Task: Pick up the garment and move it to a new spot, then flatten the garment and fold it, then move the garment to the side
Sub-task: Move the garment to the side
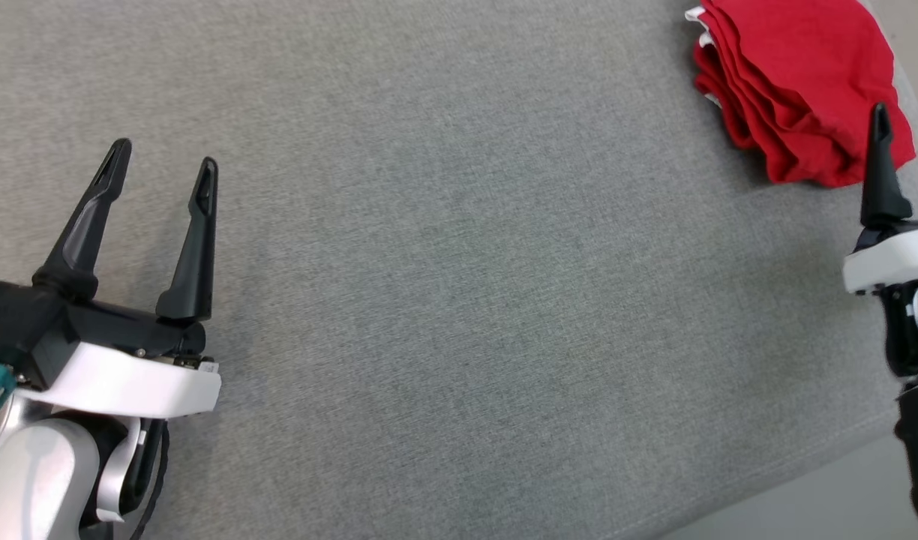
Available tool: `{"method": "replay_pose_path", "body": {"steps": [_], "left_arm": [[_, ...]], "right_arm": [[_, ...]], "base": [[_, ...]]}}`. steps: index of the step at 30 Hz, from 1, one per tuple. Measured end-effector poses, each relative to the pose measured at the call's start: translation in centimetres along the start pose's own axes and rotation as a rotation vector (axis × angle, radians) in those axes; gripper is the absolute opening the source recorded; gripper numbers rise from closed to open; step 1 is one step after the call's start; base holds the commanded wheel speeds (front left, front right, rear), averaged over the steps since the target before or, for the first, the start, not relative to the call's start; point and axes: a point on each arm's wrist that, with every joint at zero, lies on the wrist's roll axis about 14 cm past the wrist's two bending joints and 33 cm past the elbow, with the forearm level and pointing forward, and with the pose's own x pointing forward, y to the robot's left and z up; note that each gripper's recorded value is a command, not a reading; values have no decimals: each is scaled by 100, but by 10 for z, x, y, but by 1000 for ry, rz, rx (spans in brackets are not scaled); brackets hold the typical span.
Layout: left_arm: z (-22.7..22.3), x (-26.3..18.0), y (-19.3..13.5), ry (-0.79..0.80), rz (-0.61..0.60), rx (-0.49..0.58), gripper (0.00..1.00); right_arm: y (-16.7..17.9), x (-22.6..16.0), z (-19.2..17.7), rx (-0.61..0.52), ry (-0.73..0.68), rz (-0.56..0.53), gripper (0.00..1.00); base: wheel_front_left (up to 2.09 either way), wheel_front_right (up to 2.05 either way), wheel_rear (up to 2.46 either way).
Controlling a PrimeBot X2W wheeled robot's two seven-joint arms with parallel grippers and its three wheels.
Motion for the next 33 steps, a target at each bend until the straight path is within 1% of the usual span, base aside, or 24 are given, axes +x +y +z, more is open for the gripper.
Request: {"method": "replay_pose_path", "body": {"steps": [3,9,15,20,21,25,33], "left_arm": [[6,-12,8,-4,47,-4,100],[20,-39,29,-33,167,-13,100],[35,-77,61,-80,336,-27,100],[50,-110,83,-123,441,-26,100],[58,-122,91,-143,472,-18,100],[68,-145,98,-163,501,-3,100],[72,-179,92,-162,507,17,100]], "right_arm": [[20,-7,12,61,-59,25,100],[67,-20,31,137,-139,112,100],[117,-32,50,169,-172,239,100],[152,-42,64,194,-195,335,100],[163,-47,68,203,-199,363,100],[175,-55,72,211,-196,398,100],[185,-78,75,208,-184,440,100]], "base": [[0,0,0],[0,0,0],[0,0,0],[0,0,0],[0,0,0],[0,0,0],[0,0,0]]}}
